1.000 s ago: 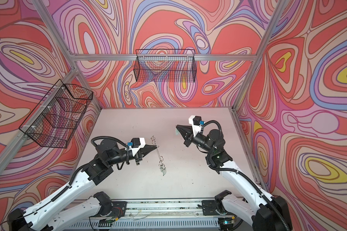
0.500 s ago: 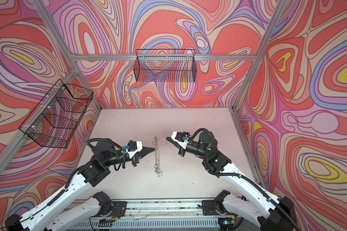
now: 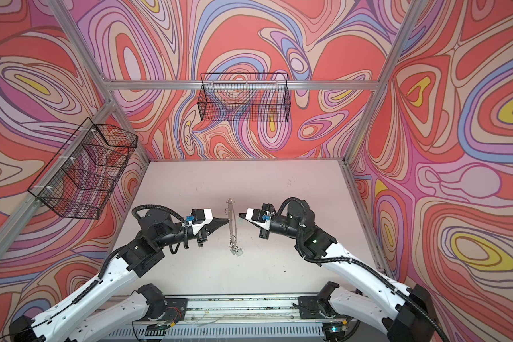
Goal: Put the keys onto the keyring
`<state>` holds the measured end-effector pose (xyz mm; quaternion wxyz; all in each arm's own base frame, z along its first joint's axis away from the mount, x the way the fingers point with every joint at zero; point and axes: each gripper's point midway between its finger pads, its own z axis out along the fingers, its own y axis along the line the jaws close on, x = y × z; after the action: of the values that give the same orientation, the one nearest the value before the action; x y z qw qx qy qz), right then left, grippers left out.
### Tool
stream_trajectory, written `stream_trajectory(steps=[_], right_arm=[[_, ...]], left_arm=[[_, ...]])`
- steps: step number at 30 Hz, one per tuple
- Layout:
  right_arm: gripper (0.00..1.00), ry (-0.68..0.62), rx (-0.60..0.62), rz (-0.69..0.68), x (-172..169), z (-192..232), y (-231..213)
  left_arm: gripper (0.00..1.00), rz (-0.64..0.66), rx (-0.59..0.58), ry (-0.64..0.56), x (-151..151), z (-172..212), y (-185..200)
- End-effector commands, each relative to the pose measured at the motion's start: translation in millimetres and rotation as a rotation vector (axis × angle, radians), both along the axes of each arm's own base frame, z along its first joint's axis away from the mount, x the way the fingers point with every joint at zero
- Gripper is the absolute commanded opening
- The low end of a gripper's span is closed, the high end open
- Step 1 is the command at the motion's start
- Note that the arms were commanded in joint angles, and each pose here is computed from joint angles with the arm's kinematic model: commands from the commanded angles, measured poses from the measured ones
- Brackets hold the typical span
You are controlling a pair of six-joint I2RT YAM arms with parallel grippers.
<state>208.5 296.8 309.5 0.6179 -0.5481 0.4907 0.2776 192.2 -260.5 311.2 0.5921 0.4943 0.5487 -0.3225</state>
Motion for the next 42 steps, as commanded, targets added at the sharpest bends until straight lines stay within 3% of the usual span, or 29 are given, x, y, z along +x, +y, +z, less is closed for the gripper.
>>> stream_trajectory(steps=[1, 42], right_arm=[[0.00, -0.063, 0.012, 0.033, -8.3, 10.4, 7.4], [0.00, -0.082, 0.000, 0.034, -16.4, 9.1, 16.4]], left_arm=[[0.00, 0.013, -0.027, -0.067, 0.1, 11.4, 3.4], [0.00, -0.006, -0.025, -0.049, -1.7, 9.3, 1.2]])
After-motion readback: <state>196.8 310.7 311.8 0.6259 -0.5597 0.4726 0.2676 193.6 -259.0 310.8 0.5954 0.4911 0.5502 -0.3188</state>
